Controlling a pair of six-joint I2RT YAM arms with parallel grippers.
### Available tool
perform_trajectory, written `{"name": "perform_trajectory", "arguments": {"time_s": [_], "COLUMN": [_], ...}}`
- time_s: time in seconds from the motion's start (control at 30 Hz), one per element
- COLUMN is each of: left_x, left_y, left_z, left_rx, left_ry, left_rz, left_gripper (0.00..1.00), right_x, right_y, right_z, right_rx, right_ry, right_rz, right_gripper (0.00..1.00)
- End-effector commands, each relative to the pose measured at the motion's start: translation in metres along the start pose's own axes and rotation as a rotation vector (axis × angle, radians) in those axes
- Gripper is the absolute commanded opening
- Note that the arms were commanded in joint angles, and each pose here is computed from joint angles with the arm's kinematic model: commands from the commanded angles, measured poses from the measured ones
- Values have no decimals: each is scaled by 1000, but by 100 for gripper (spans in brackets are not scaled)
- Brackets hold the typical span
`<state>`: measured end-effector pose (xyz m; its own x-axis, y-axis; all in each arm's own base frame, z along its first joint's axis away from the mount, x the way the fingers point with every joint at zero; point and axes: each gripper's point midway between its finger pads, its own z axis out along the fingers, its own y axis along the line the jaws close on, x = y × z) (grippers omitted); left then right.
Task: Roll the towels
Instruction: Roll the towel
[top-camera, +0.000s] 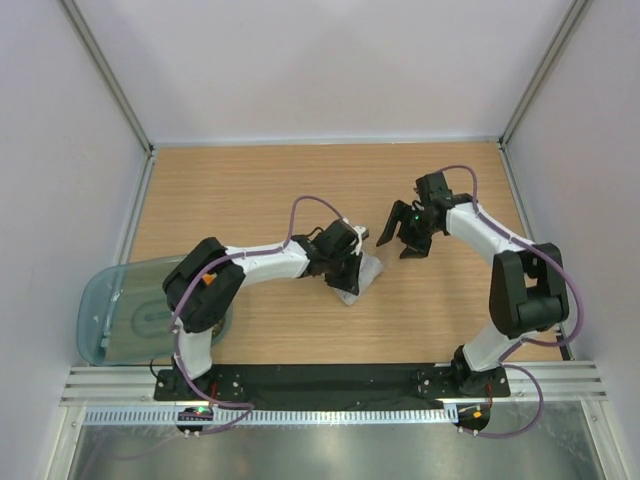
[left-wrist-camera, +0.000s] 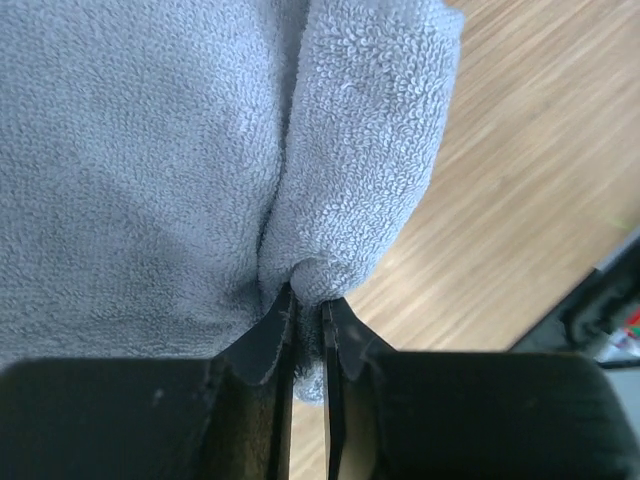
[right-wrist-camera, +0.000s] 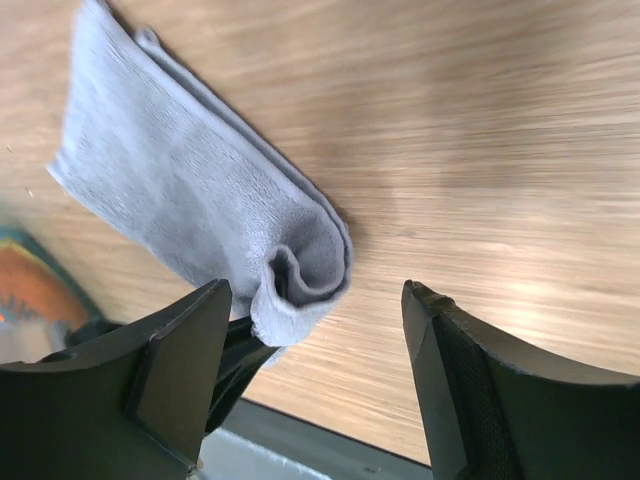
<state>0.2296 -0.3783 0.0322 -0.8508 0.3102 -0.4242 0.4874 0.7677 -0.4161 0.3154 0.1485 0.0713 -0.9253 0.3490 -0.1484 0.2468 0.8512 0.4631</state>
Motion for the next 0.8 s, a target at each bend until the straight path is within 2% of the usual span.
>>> {"name": "perform_trajectory", "arguments": {"time_s": [0.0, 0.1, 0.2, 0.37, 0.6, 0.77], "left_x": [10, 0, -9, -25, -28, -29], "left_y": [-18, -28, -36, -8, 31, 52], "left_z": [-15, -24, -31, -29, -15, -5], "left_rx": [162, 289, 396, 409, 442, 453], "left_ry": [129, 155, 182, 198, 241, 276], "left_rz": [-147, -233, -315, -451, -635, -738], "left_gripper": [0, 0, 0, 0, 0, 0], "right_x": [-22, -22, -17, -1, 29, 33], "right_y": [-4, -7, 3, 28, 36, 46], "right_z": [-40, -54, -63, -67, -38, -20], "right_rx": [83, 95, 17, -185, -349, -415], "right_ry": [-149, -209, -245, -246, -152, -150], "right_rz": [-31, -30, -48, -86, -47, -45], "right_gripper": [77, 77, 77, 77, 77, 77]}}
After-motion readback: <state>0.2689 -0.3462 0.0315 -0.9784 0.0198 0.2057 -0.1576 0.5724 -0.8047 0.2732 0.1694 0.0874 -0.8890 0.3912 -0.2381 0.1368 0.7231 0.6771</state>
